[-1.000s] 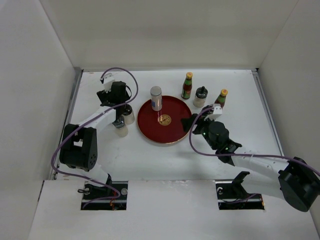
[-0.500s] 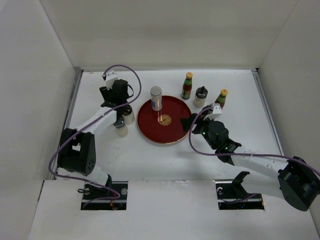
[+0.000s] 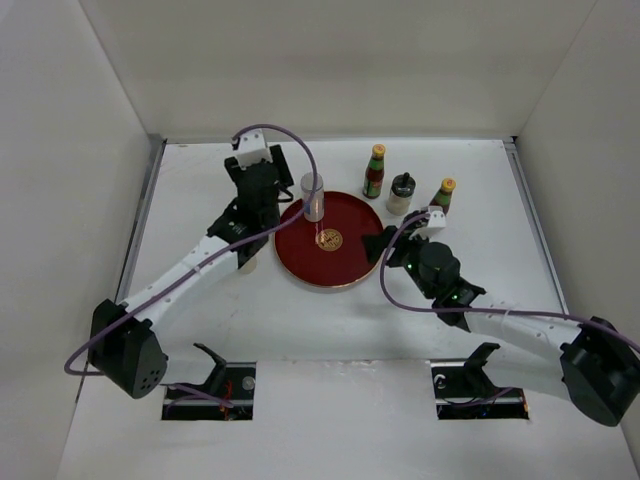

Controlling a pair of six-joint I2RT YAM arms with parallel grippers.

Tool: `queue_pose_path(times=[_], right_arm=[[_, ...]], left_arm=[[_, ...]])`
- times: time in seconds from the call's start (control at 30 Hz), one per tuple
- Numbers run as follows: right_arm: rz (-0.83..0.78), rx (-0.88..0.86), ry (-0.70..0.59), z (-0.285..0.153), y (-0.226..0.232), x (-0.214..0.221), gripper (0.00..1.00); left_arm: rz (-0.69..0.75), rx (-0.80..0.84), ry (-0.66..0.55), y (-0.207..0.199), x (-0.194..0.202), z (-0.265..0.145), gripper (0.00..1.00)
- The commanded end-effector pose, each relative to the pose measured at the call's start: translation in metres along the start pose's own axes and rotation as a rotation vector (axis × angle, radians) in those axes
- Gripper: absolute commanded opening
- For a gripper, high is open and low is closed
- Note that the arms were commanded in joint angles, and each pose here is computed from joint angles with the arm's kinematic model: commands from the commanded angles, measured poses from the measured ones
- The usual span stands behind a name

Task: Organize the condiment bottles

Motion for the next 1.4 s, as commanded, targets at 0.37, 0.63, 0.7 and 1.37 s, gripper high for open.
queue_pose_path(times=[0.37,0.63,0.7,1.37], right_arm=[[0.032,-0.032,-0.079,-0.003,0.008,-0.021,1.0],[0.034,-0.025,-0.085,-0.003,0.007,-0.021,1.0],[0.03,-0.019,-0.073,-0.001,0.006,-0.019,1.0],[0.035,-0.03,-0.075,-0.002,0.007,-0.02,1.0]], left_arm=[[0.012,0.129,0.152,-0.046,0.066,0.006,0.38],[0.052,0.115,0.214,-0.05,0.103,0.015,0.39],[0.068,0.106,0.223,-0.049,0.109,0.016,0.39],[0.042,0.154,0.131,-0.032,0.065,-0.026,0.93]])
Point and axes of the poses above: each gripper's point midway between its finger pads, its own z axis out along the fingers, its own y axis along the line the jaws close on, x = y × z, the point moved 9 cm from there along -z, back along the fingers, and after that the axes turned 1 degree about z, right-handed, at the moved point
